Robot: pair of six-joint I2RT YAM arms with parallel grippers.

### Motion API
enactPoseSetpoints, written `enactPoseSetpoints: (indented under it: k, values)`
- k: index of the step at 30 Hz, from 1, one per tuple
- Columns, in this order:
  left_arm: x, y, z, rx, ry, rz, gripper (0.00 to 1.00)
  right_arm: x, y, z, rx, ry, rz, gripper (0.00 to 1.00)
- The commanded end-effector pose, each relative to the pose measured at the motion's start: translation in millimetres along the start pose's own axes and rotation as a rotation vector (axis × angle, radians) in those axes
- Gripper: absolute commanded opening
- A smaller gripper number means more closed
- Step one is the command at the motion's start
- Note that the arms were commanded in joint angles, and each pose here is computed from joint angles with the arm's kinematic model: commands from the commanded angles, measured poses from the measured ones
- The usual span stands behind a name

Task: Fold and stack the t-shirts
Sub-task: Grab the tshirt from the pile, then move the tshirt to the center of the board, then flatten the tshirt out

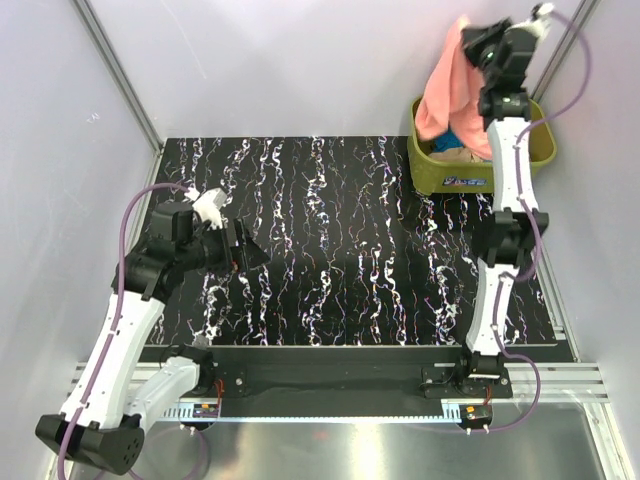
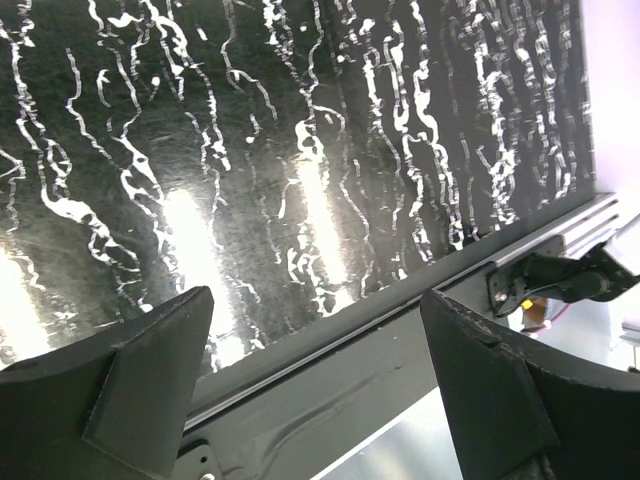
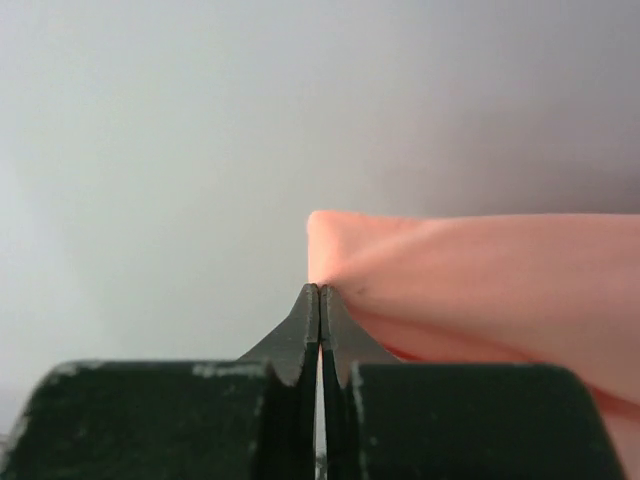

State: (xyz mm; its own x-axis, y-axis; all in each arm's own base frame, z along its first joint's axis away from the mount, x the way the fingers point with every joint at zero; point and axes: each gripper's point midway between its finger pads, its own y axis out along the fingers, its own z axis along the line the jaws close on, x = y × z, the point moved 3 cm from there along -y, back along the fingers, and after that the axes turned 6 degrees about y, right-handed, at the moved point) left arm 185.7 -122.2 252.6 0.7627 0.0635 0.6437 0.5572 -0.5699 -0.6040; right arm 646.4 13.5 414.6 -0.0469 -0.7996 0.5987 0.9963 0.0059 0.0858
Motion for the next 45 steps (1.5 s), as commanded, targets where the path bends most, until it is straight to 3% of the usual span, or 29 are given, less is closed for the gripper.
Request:
enactPoseSetpoints:
  k: [1, 6, 9, 12, 13, 14, 15, 16, 18, 19, 20, 23, 24, 28, 33, 41, 45]
  values:
    - [5.7, -7.3, -15.0, -0.08, -0.014, -0.068, 0.9, 131.0, -103.7, 176.9, 0.39, 0.025, -0.313, 0.0]
    - [9.9, -17.8, -19.0, -0.074, -0.058, -0.149, 0.9, 124.4, -163.8, 253.9, 0.595, 0.129, -0.227, 0.0]
    - [16.2, -30.0, -19.8, -0.045, -0.068, -0.232, 0.91, 89.0, -192.4, 291.6, 0.684, 0.19, -0.089, 0.0]
    - [22.8, -43.2, -20.7, -0.018, -0.069, -0.307, 0.91, 25.4, -205.6, 300.6, 0.669, 0.216, 0.144, 0.0]
    - [24.5, -47.5, -21.3, -0.011, -0.068, -0.326, 0.93, -14.2, -196.6, 279.2, 0.613, 0.225, 0.281, 0.04]
    - [25.5, -51.4, -21.0, -0.001, -0.066, -0.345, 0.98, -21.2, -217.2, 283.6, 0.634, 0.229, 0.338, 0.12]
    - [26.3, -53.6, -21.0, 0.005, -0.062, -0.353, 0.99, -33.6, -222.9, 272.2, 0.613, 0.209, 0.38, 0.34]
    - [26.2, -56.3, -21.4, 0.009, -0.056, -0.357, 0.98, -76.2, -212.7, 222.4, 0.47, 0.202, 0.463, 0.45]
    - [25.4, -56.5, -15.9, 0.048, -0.056, -0.351, 0.97, -70.4, -249.0, 196.2, 0.388, 0.132, 0.432, 0.64]
    - [23.5, -53.2, -13.3, 0.062, -0.06, -0.322, 0.97, -102.4, -253.0, 138.3, 0.187, 0.096, 0.493, 0.77]
    - [22.0, -50.2, -12.3, 0.062, -0.052, -0.302, 0.97, -99.9, -273.1, 126.3, 0.148, 0.051, 0.499, 0.8]
    - [16.4, -30.1, -10.6, 0.03, -0.079, -0.225, 0.96, -153.2, -317.5, 38.5, -0.091, -0.096, 0.751, 0.8]
    - [6.8, -16.4, -8.2, 0.016, -0.097, -0.176, 0.95, -184.7, -344.4, 0.5, -0.17, -0.113, 0.904, 0.79]
    - [-22.9, 44.9, 4.3, 0.054, -0.216, 0.026, 0.94, -242.8, -400.3, -59.3, -0.286, -0.119, 1.181, 0.76]
    - [-58.8, 73.6, 63.6, 0.339, -0.359, 0.165, 0.99, -269.8, -411.8, -87.4, -0.317, -0.169, 1.257, 0.87]
    - [-55.7, 45.8, 141.5, 0.702, -0.592, 0.077, 0.99, -288.1, -398.6, -121.4, -0.487, -0.283, 1.287, 0.83]
    - [-61.2, 26.6, 174.8, 0.849, -0.659, 0.044, 0.99, -282.7, -385.9, -149.1, -0.644, -0.428, 1.257, 0.86]
